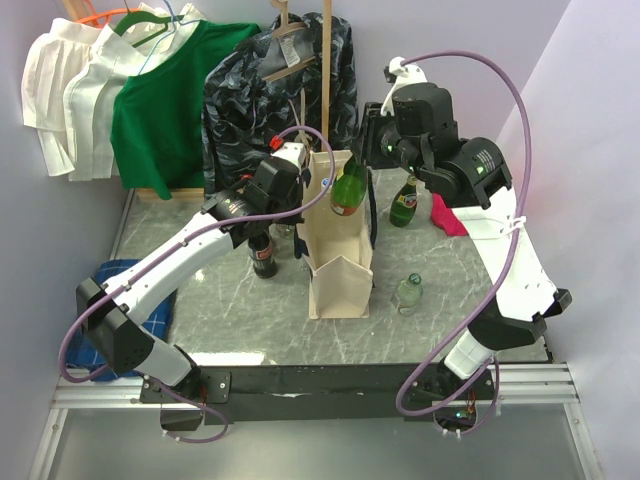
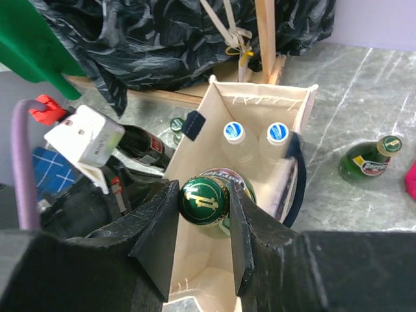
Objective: Place the beverage into the canvas bag
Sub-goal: Place the drink in the canvas bag.
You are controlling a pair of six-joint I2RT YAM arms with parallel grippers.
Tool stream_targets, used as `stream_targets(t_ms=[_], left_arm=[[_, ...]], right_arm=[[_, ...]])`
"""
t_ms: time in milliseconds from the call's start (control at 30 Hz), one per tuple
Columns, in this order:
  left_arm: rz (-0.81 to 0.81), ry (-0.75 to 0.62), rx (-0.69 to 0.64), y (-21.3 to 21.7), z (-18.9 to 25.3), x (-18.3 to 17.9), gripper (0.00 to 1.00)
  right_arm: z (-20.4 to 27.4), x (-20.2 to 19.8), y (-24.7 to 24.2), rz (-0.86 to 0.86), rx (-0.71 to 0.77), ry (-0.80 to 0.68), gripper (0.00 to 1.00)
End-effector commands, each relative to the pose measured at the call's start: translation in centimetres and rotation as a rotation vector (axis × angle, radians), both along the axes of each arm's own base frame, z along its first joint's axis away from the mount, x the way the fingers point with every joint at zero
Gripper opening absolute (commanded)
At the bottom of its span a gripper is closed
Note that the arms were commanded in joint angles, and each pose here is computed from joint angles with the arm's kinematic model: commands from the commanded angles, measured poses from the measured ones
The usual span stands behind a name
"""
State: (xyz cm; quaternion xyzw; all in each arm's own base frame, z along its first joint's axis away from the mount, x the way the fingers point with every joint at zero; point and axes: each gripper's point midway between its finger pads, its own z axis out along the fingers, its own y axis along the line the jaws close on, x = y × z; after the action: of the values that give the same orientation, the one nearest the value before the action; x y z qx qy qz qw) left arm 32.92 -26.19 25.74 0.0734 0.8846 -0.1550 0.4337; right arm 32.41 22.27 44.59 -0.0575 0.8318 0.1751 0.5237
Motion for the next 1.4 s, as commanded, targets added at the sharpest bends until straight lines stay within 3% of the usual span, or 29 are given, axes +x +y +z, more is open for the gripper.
stream_targets(t_ms=[0,667,1367], left_arm=[[0.005,-0.05,-0.047,-0.8,1.7,0.9,0.01],[-0.006,-0.069,-0.062,-0.7,2.7,0.6,0.01],[-0.008,-0.074,-0.083,-0.5,3.9,0.1,0.01]], right_arm=[[9.2,-0.7,0.3,0.015,0.203,-0.251,0.0],[1.4,2.1,2.5,-0.029,0.11,-0.109,0.0],[-7.2,5.4,3.9,-0.117,0.033,-0.055,0.0]])
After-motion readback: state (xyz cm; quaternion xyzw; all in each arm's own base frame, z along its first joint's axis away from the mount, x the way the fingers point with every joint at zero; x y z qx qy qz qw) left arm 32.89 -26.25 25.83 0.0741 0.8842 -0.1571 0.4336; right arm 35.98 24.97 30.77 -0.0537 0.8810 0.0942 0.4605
